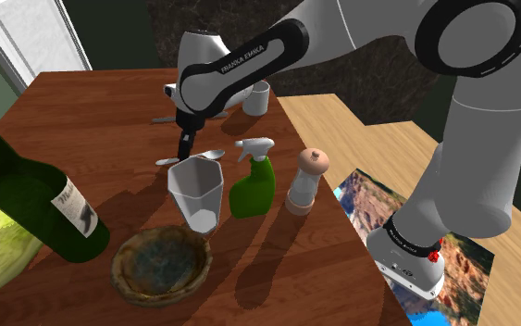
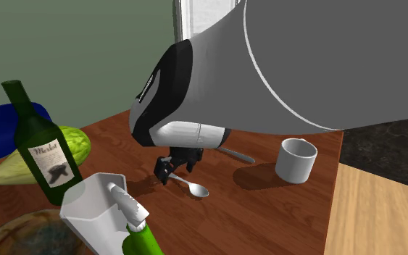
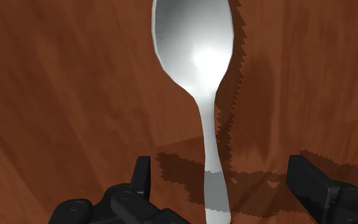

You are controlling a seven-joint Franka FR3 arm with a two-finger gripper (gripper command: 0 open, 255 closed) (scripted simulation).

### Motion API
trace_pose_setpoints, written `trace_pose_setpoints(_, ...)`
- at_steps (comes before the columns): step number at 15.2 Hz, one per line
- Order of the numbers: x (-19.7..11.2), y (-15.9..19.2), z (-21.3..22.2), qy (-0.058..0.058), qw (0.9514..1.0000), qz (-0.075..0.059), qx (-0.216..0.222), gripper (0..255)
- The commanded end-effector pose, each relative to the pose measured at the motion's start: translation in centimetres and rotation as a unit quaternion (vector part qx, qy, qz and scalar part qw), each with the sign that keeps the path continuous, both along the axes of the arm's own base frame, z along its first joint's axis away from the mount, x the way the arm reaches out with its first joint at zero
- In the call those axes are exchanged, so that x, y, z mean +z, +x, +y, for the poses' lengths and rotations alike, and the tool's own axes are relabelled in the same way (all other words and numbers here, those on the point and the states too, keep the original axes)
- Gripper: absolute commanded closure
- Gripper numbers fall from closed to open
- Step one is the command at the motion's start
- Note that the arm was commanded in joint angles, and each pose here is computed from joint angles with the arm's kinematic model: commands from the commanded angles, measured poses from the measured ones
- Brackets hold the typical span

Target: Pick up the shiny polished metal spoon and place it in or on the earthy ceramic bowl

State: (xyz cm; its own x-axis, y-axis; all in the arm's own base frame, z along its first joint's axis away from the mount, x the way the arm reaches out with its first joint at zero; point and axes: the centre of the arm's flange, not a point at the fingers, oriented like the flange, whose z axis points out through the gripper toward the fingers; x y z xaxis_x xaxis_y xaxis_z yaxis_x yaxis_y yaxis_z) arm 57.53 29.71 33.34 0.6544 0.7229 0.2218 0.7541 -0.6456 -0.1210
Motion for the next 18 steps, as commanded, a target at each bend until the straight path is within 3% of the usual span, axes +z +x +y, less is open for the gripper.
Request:
trace_pose_setpoints(1,0.0,0.0,0.0,0.0,1.0,0.0,0.0,0)
trace_pose_setpoints(4,0.0,0.0,0.0,0.0,1.0,0.0,0.0,0)
trace_pose_setpoints(5,0.0,0.0,0.0,0.0,1.0,0.0,0.0,255)
trace_pose_setpoints(14,0.0,0.0,0.0,0.0,1.0,0.0,0.0,255)
trace_pose_setpoints(18,2.1,0.0,0.0,0.0,1.0,0.0,0.0,255)
